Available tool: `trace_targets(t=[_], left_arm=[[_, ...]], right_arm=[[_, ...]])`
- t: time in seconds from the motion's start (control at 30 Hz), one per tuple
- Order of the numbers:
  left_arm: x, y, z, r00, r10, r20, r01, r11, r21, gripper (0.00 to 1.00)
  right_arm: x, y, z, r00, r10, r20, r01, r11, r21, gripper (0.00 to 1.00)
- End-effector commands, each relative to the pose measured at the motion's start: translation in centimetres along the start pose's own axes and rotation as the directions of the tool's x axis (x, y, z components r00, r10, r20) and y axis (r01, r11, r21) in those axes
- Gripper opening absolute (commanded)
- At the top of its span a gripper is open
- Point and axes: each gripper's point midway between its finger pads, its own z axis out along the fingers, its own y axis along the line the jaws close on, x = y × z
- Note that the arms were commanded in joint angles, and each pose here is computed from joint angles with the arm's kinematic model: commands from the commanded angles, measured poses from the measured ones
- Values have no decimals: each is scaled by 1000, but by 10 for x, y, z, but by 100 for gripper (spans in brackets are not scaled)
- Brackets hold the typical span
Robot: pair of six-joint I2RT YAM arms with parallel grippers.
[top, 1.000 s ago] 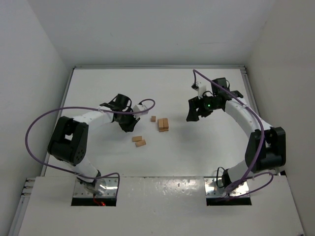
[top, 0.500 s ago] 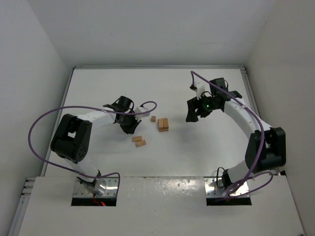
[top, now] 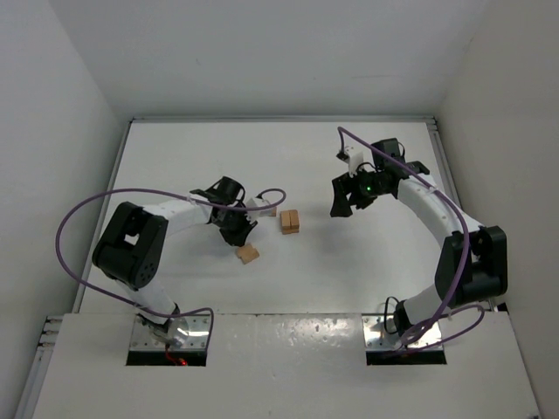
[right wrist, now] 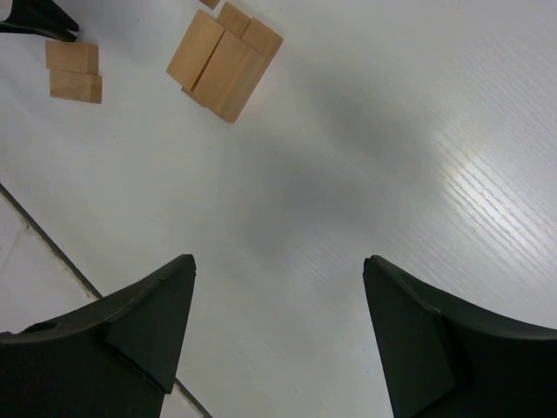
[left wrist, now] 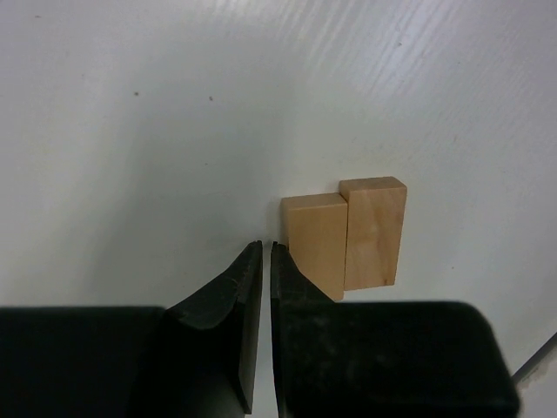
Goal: Build the wood block tower
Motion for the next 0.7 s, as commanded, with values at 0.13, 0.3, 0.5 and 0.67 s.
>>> trace_targets(t=[0.13, 0.3, 0.5, 0.67], left_arm=[[-2, -16, 0, 1000, -24, 11, 23, 998, 52, 15], [-10, 6, -12, 996, -58, 67, 63, 995, -77, 19], [-8, 20, -50, 985, -69, 155, 96, 981, -171, 18], [-15, 37, -103, 908, -219, 356, 319, 914, -251, 36]], right_arm=[[-13, 0, -7, 998, -42, 39, 41, 999, 13, 78], [-15, 0, -7, 998, -42, 44, 42, 999, 11, 78], [-17, 7, -7, 997, -62, 49, 63, 998, -5, 78], [-3, 25, 3, 999, -18, -40, 21, 997, 79, 93]])
